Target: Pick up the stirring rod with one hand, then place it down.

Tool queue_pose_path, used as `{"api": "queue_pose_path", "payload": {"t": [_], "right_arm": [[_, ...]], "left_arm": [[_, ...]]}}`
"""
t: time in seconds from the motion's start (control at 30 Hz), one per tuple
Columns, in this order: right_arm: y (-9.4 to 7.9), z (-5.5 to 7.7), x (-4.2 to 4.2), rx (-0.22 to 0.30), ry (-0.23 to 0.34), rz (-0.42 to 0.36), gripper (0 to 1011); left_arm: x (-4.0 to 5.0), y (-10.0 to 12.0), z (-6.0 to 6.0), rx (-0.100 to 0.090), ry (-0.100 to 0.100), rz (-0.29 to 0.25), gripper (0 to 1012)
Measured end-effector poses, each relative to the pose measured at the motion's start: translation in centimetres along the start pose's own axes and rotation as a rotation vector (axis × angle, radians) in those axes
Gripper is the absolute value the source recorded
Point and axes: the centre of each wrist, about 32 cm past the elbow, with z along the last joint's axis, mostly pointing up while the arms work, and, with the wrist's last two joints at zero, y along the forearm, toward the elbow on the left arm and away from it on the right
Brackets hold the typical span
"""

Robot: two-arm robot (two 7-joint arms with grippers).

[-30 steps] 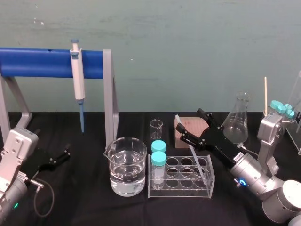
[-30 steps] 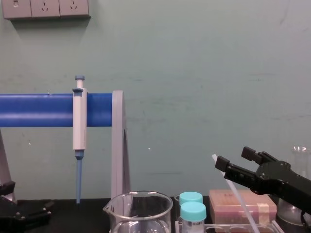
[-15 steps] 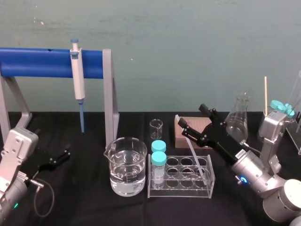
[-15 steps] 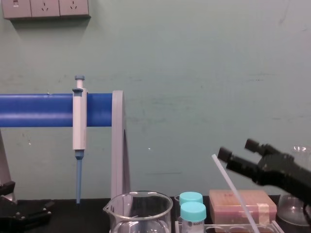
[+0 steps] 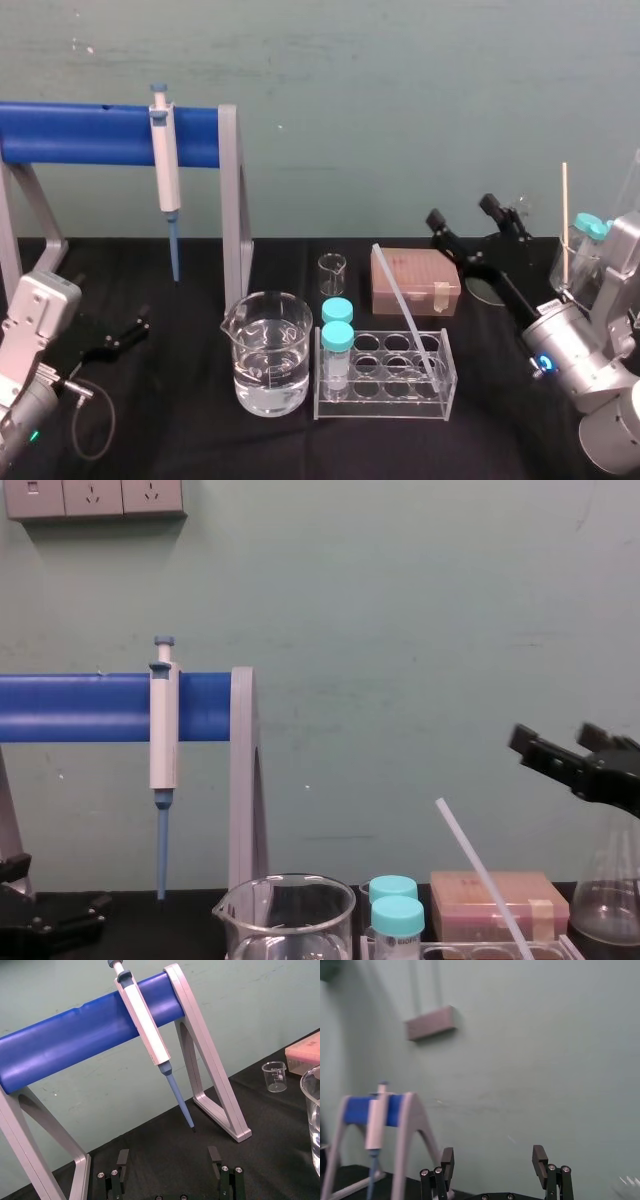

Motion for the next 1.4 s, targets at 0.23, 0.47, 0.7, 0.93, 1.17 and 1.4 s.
{"api": "queue_pose_path", "payload": {"t": [0.23,0.47,0.7,0.93,1.17,1.4], "right_arm": [[-0.6,0.65,-0.01,-0.105,0.118,-0.15,1003],[-0.82,0.77,0.02,-0.244,0.154,-0.219,1003],[-0.69,0.71,0.02,-0.328,0.161,-0.232,1003],[-0.69,0.64,0.18,-0.326,0.167,-0.229,1003],[-0.69,0.66,0.17,-0.327,0.167,-0.229,1003],[-0.69,0.66,0.15,-0.328,0.167,-0.229,1003]], "left_arm": [[0.0,0.0,0.0,0.0,0.0,0.0,1000],[0.0,0.0,0.0,0.0,0.0,0.0,1000],[0.0,0.0,0.0,0.0,0.0,0.0,1000],[0.0,0.0,0.0,0.0,0.0,0.0,1000],[0.0,0.0,0.0,0.0,0.0,0.0,1000],[0.0,0.0,0.0,0.0,0.0,0.0,1000]]}}
